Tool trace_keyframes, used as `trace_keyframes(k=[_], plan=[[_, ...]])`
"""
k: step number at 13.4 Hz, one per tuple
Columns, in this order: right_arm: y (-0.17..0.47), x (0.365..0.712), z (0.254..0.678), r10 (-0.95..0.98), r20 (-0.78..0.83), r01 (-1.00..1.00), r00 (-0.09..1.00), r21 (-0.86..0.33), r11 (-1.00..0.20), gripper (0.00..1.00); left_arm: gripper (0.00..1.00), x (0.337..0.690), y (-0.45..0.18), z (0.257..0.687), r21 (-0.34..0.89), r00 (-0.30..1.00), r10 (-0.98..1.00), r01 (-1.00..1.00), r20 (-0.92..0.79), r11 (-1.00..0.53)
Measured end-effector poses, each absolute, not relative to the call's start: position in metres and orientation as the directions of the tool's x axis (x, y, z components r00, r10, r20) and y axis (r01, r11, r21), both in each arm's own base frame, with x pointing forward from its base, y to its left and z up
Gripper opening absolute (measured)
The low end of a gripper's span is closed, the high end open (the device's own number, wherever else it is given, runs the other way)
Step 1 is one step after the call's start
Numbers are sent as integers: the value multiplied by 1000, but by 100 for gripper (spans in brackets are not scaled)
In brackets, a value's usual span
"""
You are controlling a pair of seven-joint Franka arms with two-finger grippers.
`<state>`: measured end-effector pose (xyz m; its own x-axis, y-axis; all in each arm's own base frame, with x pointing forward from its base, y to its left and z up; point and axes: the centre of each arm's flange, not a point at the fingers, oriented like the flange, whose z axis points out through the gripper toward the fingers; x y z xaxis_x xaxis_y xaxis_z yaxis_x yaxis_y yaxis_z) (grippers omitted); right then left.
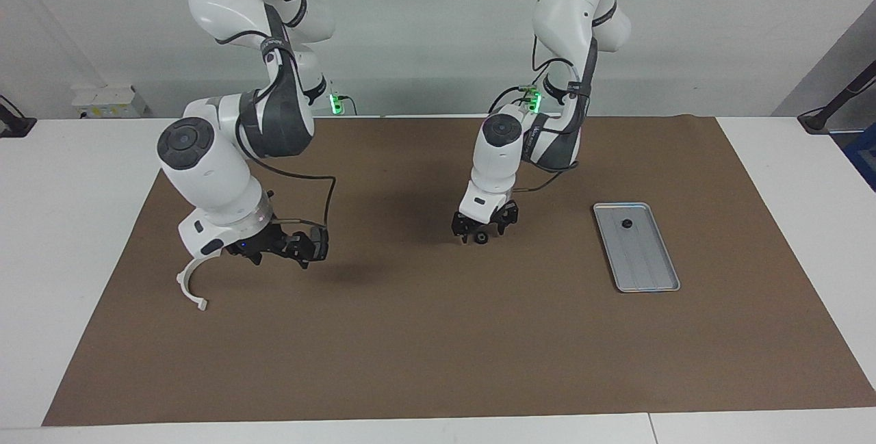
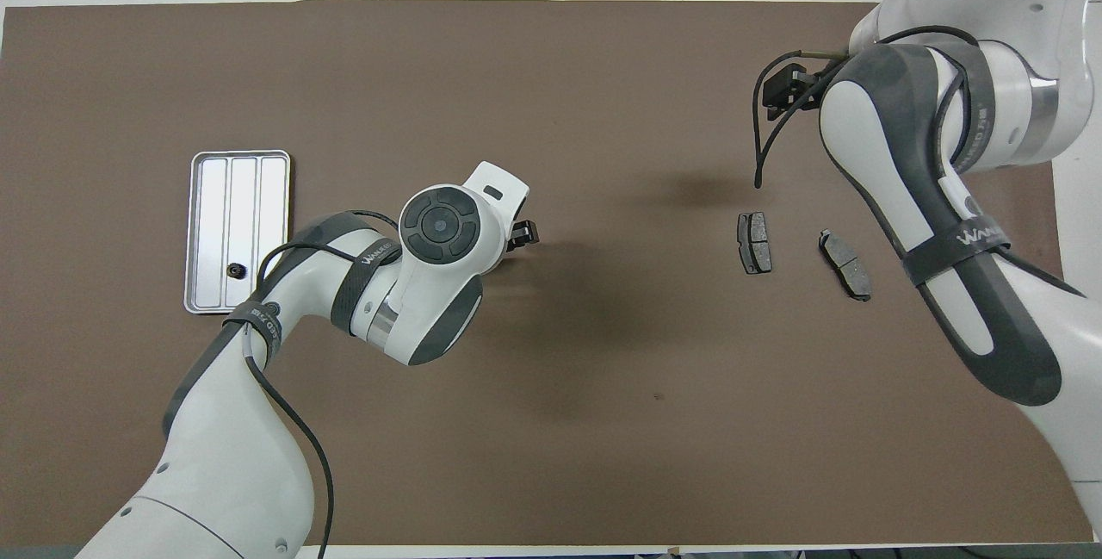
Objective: Pick bearing gear from pile to tray
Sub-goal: 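Grasp the second bearing with the left gripper while the right gripper withdraws, then carry the second bearing into the tray and release it with the left gripper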
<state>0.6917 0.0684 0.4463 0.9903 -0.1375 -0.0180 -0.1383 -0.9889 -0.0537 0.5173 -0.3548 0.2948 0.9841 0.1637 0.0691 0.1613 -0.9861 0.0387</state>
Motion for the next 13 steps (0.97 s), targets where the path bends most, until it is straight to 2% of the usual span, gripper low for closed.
trace_keyframes(k=[3,5,7,9,10,13], plan=[[48,683,464,-73,-5,-73,997,-54,-996,100,96,513,-353,288,33,985,161,159,63,-987],[35,665,483,-33,7,-33,999,-52,-998,100,97,512,-354,288,35,985,160,158,64,-987],[31,640,507,-30,20,-29,999,-50,-998,100,74,514,-353,290,39,984,162,160,70,-986],[28,610,537,-32,12,-31,999,-46,-998,100,45,520,-351,296,49,982,169,165,84,-985],[26,596,553,-33,0,-33,999,-44,-999,100,35,524,-351,301,56,981,172,168,92,-984],[23,553,597,-24,-39,-26,999,-37,-999,100,35,548,-341,328,54,977,186,181,100,-982]])
